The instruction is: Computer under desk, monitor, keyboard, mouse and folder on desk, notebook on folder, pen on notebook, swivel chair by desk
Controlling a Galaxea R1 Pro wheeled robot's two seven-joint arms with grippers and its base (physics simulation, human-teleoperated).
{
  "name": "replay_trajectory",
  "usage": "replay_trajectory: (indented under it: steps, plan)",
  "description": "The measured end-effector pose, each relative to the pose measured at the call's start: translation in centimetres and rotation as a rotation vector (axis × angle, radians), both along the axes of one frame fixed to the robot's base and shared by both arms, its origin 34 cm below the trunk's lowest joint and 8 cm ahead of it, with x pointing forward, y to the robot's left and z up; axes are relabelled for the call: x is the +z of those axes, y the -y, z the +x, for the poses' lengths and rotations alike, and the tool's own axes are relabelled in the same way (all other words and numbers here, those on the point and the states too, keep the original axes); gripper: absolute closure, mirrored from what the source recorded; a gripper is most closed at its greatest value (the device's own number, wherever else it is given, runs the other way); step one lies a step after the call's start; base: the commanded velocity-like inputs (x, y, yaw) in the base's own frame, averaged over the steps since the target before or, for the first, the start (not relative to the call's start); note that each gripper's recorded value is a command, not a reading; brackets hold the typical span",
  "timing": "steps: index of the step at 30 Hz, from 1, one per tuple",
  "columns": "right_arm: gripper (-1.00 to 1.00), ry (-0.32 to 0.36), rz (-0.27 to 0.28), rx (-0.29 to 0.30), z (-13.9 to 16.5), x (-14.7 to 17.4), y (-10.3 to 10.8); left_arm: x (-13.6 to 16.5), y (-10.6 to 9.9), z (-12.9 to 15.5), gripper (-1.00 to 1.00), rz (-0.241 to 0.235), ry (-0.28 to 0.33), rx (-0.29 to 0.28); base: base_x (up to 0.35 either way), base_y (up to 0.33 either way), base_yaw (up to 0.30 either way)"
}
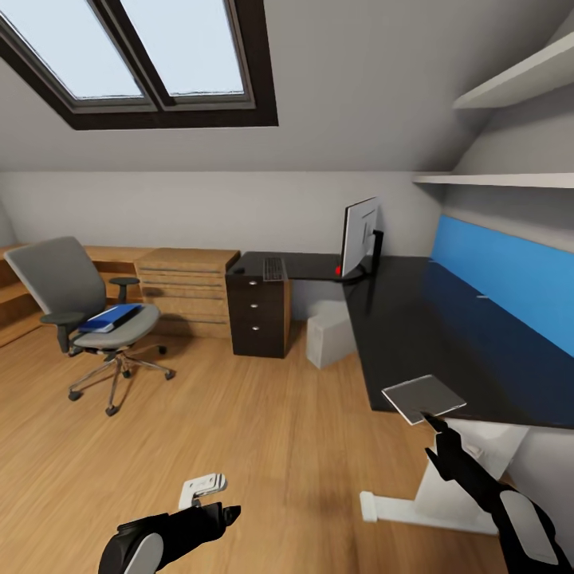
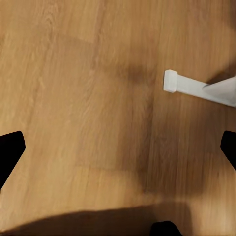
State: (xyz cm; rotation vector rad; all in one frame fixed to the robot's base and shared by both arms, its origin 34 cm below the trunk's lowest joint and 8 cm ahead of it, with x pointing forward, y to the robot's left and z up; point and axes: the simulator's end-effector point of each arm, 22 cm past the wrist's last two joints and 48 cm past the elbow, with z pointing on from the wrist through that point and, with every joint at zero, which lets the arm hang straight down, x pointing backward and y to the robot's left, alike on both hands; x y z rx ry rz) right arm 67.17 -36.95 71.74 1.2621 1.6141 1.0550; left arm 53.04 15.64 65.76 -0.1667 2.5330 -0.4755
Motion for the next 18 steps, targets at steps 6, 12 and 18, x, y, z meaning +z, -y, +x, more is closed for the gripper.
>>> replay_trajectory:
  steps: [6, 12, 18]
  plan:
    - [-1.0, -0.002, 0.0, 0.0, 0.0, -0.08, -0.02, -0.03, 0.0, 0.0, -1.0, -0.001, -0.001, 0.0, 0.059, 0.01, 0.0]
    - [-1.0, -0.002, 0.001, 0.001, -0.02, -0.11, -0.06, 0.01, 0.06, 0.0, -1.0, -0.002, 0.0, -0.001, 0.108, 0.086, 0.0]
    - [-1.0, -0.002, 0.001, 0.001, -0.02, -0.13, -0.04, 0.01, 0.11, 0.0, -1.0, -0.003, 0.0, -0.002, 0.084, 0.069, 0.0]
